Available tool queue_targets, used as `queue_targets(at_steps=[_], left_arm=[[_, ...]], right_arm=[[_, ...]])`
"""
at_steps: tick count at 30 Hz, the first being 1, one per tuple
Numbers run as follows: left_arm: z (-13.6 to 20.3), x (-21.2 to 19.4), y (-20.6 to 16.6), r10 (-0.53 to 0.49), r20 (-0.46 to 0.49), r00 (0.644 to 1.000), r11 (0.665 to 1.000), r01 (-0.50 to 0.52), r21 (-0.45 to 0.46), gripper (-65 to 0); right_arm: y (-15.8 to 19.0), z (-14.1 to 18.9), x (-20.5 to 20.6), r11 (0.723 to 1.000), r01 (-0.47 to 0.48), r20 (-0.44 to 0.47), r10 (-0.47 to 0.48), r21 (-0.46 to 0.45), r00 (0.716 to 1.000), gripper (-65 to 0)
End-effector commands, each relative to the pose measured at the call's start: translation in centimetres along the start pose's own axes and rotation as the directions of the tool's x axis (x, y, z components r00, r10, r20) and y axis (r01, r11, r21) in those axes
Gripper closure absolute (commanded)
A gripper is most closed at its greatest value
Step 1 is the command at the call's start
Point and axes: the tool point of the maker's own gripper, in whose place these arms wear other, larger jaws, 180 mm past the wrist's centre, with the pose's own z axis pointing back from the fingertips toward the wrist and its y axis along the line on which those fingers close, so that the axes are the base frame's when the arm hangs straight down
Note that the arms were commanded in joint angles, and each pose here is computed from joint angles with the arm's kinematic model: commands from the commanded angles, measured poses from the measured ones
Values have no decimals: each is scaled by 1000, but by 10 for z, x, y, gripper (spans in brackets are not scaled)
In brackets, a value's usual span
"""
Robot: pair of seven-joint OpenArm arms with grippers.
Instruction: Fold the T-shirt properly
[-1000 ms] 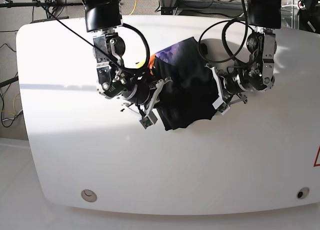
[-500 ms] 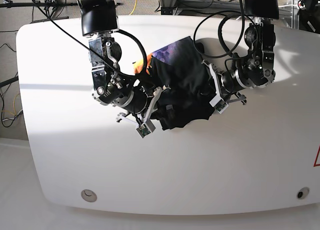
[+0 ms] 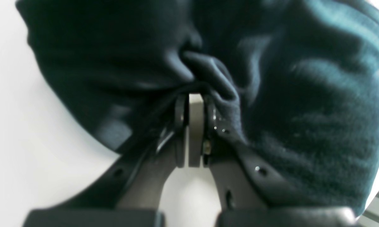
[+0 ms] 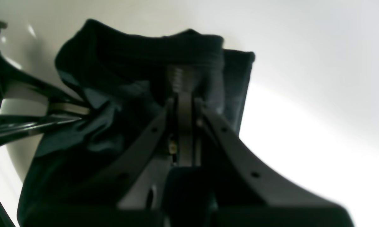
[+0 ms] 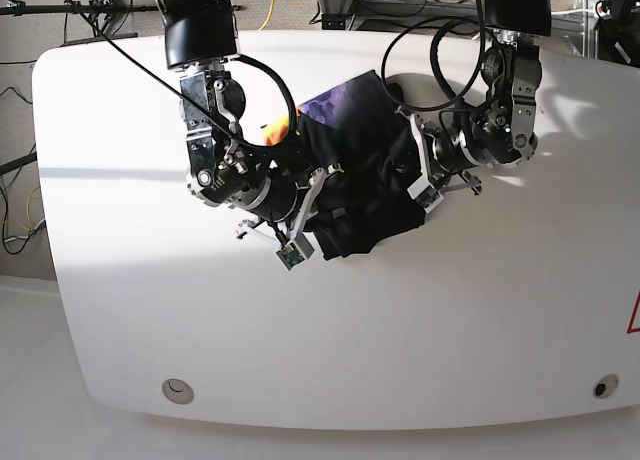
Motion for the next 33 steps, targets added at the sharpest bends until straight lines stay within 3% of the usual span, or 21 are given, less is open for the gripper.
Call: queue_targets(at_steps=[1, 11, 19, 33], left_arm=[[4, 15, 3, -10, 50, 999, 1000, 10, 4, -2], [11, 13, 5, 20, 72, 997, 1000, -20, 6, -3], [6, 12, -12, 8, 67, 998, 999, -6, -37, -3], [-1, 14, -37, -40, 60, 997, 994, 46, -95, -1]], right_arm=[[-1, 2, 24, 1000, -12, 72, 12, 3, 997, 0], [-11, -18, 17, 1000, 27, 93, -27, 7, 995, 0], [-19, -19, -2, 999, -18, 30, 19, -37, 999, -1], [-13, -6, 14, 994, -83, 71, 88, -66, 994, 0]])
